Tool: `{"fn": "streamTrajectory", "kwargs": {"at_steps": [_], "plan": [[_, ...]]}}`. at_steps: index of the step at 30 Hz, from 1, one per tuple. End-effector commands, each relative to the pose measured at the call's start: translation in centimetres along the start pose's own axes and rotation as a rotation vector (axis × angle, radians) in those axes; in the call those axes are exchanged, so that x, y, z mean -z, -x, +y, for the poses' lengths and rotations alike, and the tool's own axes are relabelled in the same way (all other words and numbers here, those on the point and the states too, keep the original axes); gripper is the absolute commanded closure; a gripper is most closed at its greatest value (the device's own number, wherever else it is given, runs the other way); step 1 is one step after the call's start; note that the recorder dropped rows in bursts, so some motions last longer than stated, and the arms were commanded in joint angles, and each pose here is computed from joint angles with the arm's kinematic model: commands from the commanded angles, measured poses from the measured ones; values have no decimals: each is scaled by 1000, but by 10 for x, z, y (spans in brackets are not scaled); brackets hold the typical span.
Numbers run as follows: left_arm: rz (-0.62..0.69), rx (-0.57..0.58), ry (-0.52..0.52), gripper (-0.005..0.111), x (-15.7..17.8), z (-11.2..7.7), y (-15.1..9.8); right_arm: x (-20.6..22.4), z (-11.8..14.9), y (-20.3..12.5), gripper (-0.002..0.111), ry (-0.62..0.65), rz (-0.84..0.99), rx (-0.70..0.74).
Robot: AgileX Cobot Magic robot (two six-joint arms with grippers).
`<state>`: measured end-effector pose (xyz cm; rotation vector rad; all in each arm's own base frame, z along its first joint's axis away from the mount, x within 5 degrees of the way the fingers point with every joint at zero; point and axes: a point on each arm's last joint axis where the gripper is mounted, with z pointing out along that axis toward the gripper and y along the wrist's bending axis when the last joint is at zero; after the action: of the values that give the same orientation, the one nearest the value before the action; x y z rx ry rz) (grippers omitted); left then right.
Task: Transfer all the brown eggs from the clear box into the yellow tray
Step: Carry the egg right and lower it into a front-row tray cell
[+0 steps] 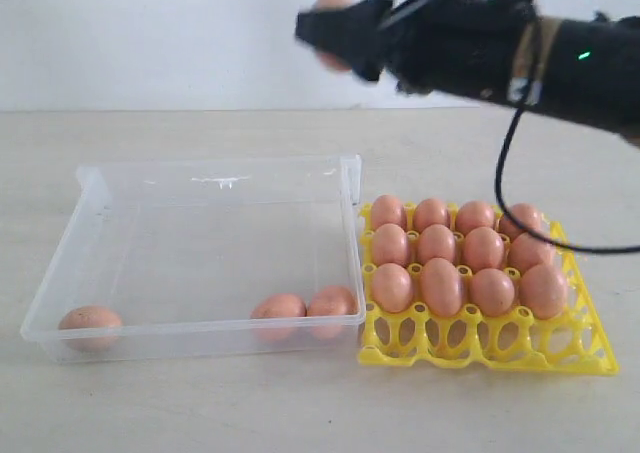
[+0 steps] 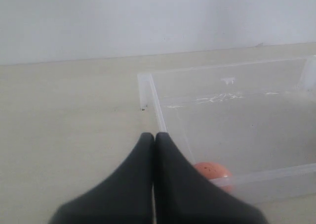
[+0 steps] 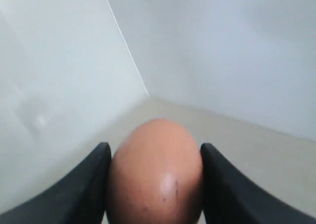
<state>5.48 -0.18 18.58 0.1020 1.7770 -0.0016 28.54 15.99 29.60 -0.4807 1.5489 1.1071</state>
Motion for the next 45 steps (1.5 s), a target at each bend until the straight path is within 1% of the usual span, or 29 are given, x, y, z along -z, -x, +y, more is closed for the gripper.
{"fn": "streamTrajectory", "kwargs": {"at_steps": [1,3,6,9,11,13,16,21,25,28,32,36,39,42,44,45], "plan": [[-10,7,-7,111,0,0,1,23,-31,18,109,188,-36,-179],[-10,7,-7,111,0,0,1,27,-36,7,109,196,87,-131],[-10,7,-7,111,0,0,1,33,-31,-22,109,224,272,-139],[-10,7,-7,111,0,0,1,47,-26,-58,109,222,343,-168],[-10,7,-7,111,0,0,1,59,-23,-78,109,191,327,-179],[-10,7,-7,111,0,0,1,73,-26,-101,109,63,340,-158],[-10,7,-7,111,0,0,1,86,-24,-122,109,12,387,-81],[-10,7,-7,111,0,0,1,89,-27,-127,109,-28,417,-10],[-10,7,-7,111,0,0,1,91,-34,-131,109,-91,465,64],[-10,20,-11,111,0,-1,1,91,-40,-135,109,-131,463,26],[-10,20,-11,111,0,-1,1,87,-42,-143,109,-61,439,18],[-10,22,-11,111,0,-1,1,87,-45,-152,109,-61,467,6],[-9,51,-20,111,0,-2,1,85,-42,-154,109,-26,467,-1],[-8,97,-34,111,0,-3,1,78,-33,-161,109,12,505,75],[-8,101,-35,111,0,-3,1,73,-30,-167,109,-7,550,114],[-8,109,-38,111,0,-3,1,72,-30,-170,109,-37,573,118]]}}
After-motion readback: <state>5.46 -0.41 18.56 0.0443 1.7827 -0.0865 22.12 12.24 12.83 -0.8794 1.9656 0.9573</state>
